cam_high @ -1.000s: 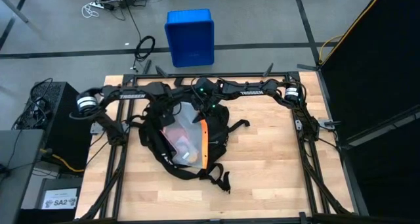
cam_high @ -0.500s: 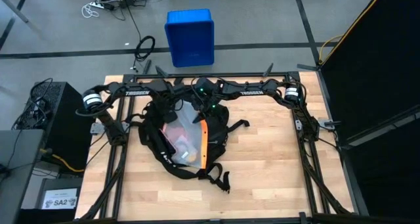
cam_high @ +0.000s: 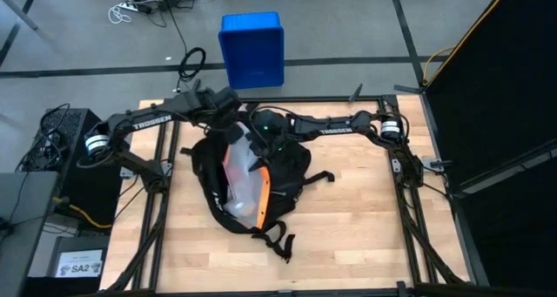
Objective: Unpack backpack
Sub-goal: Close the backpack
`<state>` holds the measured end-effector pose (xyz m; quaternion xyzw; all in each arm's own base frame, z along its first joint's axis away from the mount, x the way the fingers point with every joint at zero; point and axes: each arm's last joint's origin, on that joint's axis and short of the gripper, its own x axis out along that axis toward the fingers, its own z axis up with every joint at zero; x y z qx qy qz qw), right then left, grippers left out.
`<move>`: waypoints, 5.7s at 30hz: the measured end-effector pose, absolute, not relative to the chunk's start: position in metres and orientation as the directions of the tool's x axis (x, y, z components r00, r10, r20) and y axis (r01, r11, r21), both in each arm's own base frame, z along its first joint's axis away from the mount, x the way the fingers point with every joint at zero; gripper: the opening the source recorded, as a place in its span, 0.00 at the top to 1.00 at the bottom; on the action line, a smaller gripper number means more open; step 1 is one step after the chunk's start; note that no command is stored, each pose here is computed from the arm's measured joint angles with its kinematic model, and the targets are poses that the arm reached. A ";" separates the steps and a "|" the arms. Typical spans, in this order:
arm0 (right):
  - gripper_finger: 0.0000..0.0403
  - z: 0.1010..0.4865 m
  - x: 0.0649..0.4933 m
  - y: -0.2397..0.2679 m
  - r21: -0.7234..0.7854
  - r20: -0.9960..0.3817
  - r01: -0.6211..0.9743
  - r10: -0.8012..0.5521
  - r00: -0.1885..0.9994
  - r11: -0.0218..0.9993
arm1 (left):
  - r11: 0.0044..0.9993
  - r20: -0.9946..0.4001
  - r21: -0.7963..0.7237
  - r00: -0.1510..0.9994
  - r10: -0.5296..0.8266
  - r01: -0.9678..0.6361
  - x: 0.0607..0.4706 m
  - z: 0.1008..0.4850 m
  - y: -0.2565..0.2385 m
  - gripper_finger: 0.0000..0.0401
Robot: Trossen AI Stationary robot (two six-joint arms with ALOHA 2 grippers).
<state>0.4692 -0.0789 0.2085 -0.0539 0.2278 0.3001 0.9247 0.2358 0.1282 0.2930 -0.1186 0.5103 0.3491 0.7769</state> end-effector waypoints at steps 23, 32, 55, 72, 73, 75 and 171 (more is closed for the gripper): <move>1.00 0.209 0.464 -0.123 -0.026 -0.583 -0.004 -0.012 0.812 1.000 | 0.840 -0.753 0.064 0.527 0.395 -0.538 0.260 0.354 0.074 1.00; 1.00 0.200 0.440 -0.178 -0.028 -0.654 0.283 -0.232 0.720 0.959 | 0.862 -0.746 0.066 0.549 0.377 -0.502 0.258 0.357 0.057 1.00; 0.69 0.270 0.422 -0.146 0.057 -0.516 -0.147 0.155 0.842 0.987 | 0.864 -0.822 0.131 0.434 0.369 -0.487 0.249 0.344 0.039 1.00; 0.22 0.271 0.411 -0.141 -0.196 -0.666 0.075 -0.189 0.722 0.978 | 0.871 -0.806 0.140 0.456 0.376 -0.471 0.252 0.345 0.040 1.00; 0.23 0.267 0.412 -0.139 -0.198 -0.683 0.074 -0.192 0.705 0.977 | 0.872 -0.808 0.139 0.456 0.374 -0.469 0.252 0.345 0.040 1.00; 0.24 0.267 0.410 -0.135 -0.182 -0.703 0.067 -0.177 0.689 0.981 | 0.873 -0.809 0.138 0.455 0.372 -0.468 0.252 0.345 0.040 1.00; 0.50 0.294 0.315 -0.130 -0.106 -0.891 0.239 -0.199 0.409 0.965 | 0.763 -0.823 0.433 0.556 0.117 0.480 0.413 0.186 -0.054 0.46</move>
